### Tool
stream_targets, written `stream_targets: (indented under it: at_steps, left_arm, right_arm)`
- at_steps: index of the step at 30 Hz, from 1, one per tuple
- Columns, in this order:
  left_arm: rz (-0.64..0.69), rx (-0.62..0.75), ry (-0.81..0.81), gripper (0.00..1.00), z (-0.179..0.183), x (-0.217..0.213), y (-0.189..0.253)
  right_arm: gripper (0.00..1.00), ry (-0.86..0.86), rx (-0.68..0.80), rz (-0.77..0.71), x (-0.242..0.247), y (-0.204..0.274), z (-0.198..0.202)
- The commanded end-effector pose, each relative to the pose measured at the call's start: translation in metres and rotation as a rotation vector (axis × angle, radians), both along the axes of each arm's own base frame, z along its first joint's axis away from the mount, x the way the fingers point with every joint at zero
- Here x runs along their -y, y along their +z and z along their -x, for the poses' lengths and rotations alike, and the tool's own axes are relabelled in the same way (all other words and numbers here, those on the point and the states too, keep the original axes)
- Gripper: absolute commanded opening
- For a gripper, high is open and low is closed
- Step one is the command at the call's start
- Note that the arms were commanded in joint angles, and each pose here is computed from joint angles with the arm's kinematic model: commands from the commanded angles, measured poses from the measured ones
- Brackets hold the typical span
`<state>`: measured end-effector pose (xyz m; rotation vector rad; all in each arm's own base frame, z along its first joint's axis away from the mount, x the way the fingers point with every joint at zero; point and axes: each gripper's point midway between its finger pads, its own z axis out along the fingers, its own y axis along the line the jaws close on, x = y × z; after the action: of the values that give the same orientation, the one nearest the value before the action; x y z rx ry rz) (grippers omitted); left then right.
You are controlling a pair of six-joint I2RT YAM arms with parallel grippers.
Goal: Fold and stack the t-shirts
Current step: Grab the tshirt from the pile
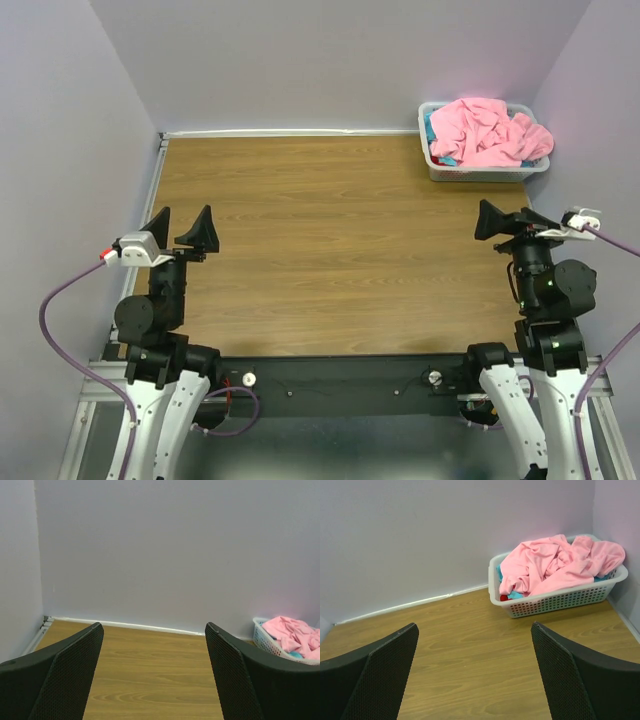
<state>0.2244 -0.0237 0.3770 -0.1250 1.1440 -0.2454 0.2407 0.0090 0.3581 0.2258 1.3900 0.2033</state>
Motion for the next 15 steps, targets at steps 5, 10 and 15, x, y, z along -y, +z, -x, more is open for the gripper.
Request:
stream_targets:
  at_steps: [5, 10, 15]
  left_arm:
    - [0.003, -0.048, 0.005, 0.90, -0.020, 0.003, -0.023]
    - [-0.019, -0.088, -0.006, 0.90, -0.031, 0.007, -0.035]
    - [-0.026, -0.085, -0.021, 0.91, -0.030, 0.012, -0.036]
  right_arm:
    - [1.00, -0.026, -0.096, -0.057, 0.002, -0.021, -0.032]
    - [1.00, -0.087, -0.299, -0.102, 0.005, -0.058, -0.101]
    - [1.00, -0.093, -0.435, -0.085, -0.001, -0.080, -0.174]
